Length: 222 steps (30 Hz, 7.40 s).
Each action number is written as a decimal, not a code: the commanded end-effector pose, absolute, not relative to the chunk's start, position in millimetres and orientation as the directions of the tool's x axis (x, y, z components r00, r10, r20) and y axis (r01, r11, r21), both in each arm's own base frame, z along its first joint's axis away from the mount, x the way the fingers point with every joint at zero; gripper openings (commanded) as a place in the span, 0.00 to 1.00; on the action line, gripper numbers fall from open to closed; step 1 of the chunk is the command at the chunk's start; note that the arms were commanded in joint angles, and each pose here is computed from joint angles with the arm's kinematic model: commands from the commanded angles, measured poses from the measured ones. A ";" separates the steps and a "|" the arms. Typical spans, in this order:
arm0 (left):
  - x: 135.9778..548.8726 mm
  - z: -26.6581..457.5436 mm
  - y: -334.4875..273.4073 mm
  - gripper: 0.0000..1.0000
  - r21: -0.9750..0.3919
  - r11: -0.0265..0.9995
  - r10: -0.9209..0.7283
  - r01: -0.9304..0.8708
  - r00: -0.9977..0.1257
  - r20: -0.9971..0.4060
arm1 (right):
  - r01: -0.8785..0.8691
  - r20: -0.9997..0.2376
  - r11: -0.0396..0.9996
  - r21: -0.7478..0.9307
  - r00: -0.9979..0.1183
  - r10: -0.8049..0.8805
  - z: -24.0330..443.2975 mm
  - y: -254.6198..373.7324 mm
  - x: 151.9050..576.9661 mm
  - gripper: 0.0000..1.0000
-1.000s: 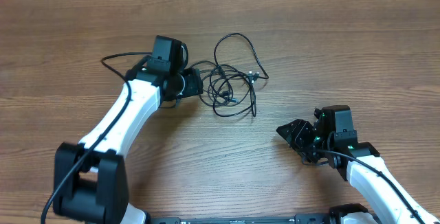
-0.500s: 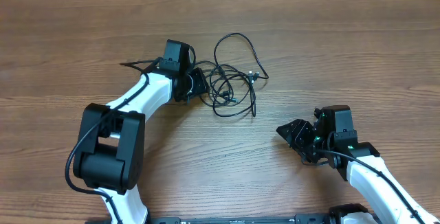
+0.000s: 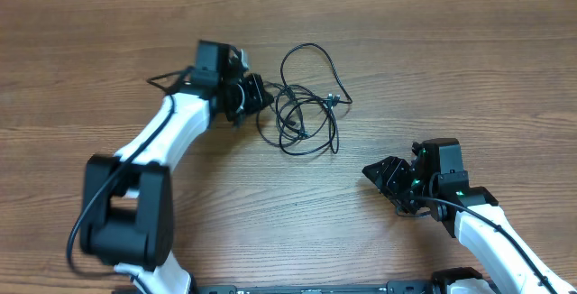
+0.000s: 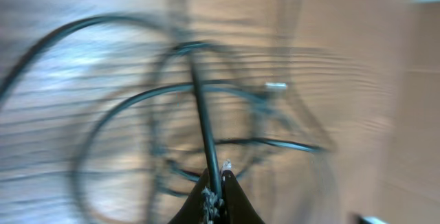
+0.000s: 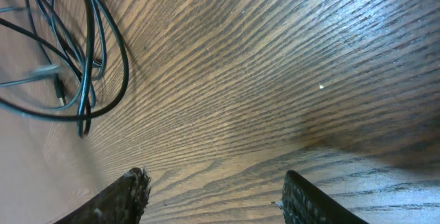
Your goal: Untangle cables
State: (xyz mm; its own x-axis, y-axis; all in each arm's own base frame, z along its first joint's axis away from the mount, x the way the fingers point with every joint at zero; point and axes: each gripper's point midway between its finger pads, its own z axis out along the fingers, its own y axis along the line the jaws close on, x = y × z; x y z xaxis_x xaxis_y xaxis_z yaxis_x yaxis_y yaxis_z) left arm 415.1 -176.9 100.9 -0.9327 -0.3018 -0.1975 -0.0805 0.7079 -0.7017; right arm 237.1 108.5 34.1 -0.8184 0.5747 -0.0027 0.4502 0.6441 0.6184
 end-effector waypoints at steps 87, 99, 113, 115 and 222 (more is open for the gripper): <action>388.9 304.2 -317.4 0.04 -0.356 0.736 0.138 0.575 -0.642 -0.754 | 0.463 -0.011 0.660 0.592 -0.814 0.581 30.4 102.7 234.5 0.61; 335.4 584.4 -259.8 0.04 -0.254 0.648 -0.171 0.718 -0.188 -0.967 | 0.450 -0.021 0.669 0.592 -0.821 0.571 30.5 102.6 234.7 0.61; 367.0 529.6 -158.3 0.04 -0.227 0.907 -0.102 0.354 -0.338 -0.935 | 0.448 -0.013 0.665 0.598 -0.824 0.566 31.2 104.5 233.8 0.61; 377.2 503.0 -115.6 0.04 -0.165 0.975 -0.093 0.151 -0.397 -0.913 | 0.447 -0.013 0.665 0.599 -0.824 0.566 31.2 104.5 233.9 0.61; 322.8 22.8 -162.7 0.58 -0.088 0.762 0.560 0.641 -0.722 -0.407 | 0.420 -0.030 0.676 0.606 -0.837 0.547 32.5 105.8 235.1 0.62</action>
State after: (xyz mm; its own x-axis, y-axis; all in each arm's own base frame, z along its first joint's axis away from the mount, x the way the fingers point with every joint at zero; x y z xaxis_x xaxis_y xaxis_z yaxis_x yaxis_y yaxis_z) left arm 326.6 -157.7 28.3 -0.7400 0.5354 -0.4070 0.6119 0.7872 -0.0771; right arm 233.3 106.0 30.8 -0.8350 0.5499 -0.0210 0.4298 0.6755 0.5991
